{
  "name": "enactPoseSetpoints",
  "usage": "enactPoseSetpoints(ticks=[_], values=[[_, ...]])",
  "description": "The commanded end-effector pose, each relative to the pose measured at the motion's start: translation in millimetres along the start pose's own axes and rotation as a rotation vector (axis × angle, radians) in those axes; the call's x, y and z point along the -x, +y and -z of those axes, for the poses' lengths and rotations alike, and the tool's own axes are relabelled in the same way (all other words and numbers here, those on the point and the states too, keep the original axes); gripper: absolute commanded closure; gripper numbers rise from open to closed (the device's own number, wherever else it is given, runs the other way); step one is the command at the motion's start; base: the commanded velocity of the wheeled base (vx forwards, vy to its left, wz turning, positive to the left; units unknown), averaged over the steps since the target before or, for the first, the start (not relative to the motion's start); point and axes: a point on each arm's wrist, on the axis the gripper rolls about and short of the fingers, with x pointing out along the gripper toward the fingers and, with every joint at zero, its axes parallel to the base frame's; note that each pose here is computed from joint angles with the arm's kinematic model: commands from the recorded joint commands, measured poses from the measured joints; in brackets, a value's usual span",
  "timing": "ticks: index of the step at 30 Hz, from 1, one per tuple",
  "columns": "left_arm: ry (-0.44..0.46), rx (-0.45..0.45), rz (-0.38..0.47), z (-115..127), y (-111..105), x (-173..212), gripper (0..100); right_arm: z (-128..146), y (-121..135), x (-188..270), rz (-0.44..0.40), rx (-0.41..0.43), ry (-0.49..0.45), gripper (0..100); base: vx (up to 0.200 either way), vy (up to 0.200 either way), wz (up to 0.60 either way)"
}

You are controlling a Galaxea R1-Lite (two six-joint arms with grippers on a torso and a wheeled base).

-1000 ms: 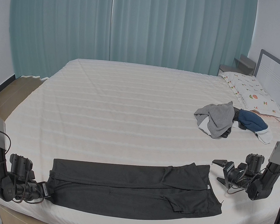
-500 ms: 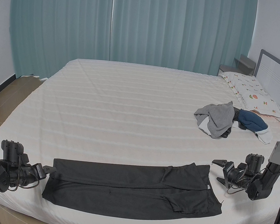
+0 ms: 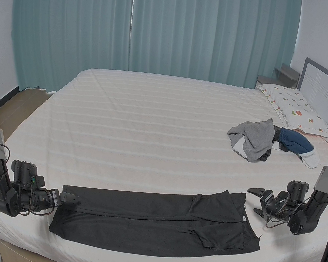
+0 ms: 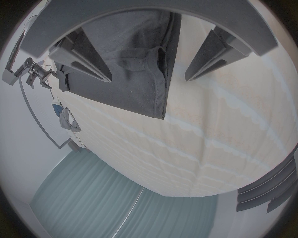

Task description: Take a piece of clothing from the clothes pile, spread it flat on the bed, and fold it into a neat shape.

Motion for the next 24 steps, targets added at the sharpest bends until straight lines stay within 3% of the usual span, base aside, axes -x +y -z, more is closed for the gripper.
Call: enactPoseSetpoints(ticks=[1, 17, 18, 24], values=[[0.028, -0.004, 0.002, 4.9, 0.1, -9.0, 0, 0.6, -0.4, -0.4, 0.001, 0.0, 0.002, 0, 0.0, 0.0, 0.0], [0.056, -0.043, 0.006, 13.6, -3.2, -8.3, 0, 1.3, -1.7, -1.0, 0.006, 0.0, 0.004, 0, 0.0, 0.0, 0.0], [0.056, -0.045, 0.007, 13.8, -3.4, -8.7, 100, 1.0, -1.5, -1.2, 0.004, 0.001, 0.003, 0, 0.0, 0.0, 0.0], [0.052, -0.045, 0.009, 13.3, -4.3, -6.6, 100, 1.3, -1.7, -1.0, 0.006, 0.0, 0.004, 0, 0.0, 0.0, 0.0]])
